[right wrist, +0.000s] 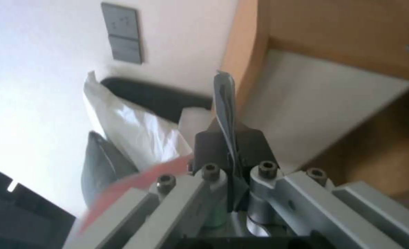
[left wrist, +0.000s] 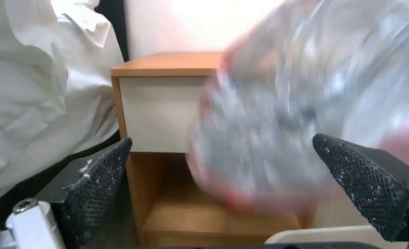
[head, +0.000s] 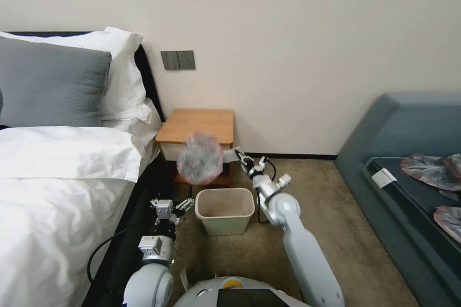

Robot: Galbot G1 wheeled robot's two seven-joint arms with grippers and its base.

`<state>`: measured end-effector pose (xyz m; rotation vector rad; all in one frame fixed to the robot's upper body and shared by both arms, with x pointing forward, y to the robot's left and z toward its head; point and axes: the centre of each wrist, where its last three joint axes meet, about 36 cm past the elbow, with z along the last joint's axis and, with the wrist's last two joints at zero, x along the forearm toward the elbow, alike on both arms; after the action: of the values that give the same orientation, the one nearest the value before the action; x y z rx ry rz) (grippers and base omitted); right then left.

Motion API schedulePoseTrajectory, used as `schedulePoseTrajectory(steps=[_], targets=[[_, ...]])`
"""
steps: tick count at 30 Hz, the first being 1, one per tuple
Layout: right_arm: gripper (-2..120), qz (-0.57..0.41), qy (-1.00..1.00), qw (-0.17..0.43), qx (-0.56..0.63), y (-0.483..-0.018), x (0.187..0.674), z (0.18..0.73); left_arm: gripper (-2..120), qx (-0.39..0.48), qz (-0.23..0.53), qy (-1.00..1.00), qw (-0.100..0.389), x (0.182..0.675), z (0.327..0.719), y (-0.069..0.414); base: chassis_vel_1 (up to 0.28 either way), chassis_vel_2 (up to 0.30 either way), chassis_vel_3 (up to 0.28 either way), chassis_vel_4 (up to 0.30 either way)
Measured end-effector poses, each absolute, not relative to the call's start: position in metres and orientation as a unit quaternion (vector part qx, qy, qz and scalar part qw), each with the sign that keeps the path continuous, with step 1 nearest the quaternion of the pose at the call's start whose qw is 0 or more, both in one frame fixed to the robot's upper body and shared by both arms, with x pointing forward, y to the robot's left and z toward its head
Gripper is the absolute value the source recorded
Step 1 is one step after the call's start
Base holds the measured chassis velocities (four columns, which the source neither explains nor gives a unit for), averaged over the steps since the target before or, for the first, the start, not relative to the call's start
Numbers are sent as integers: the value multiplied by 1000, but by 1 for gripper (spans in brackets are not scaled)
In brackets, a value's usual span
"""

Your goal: Pick up the garbage bag from the table and place it over the trash can.

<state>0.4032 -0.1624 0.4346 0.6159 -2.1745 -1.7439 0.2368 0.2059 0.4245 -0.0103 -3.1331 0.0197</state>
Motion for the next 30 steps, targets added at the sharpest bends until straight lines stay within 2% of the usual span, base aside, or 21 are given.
schedulePoseTrajectory(steps=[3, 12, 30], targets=[[0, -601, -756, 161, 201, -162, 374, 422, 100, -4, 5, -1000, -5, 234, 429, 207, 0, 0, 0, 0], [0, -589, -761, 195, 188, -157, 337, 399, 100, -2, 4, -1000, -15, 235, 433, 208, 0, 0, 0, 0], [0, -576, -770, 205, 186, -164, 318, 402, 100, -2, 1, -1000, -22, 234, 432, 207, 0, 0, 0, 0]])
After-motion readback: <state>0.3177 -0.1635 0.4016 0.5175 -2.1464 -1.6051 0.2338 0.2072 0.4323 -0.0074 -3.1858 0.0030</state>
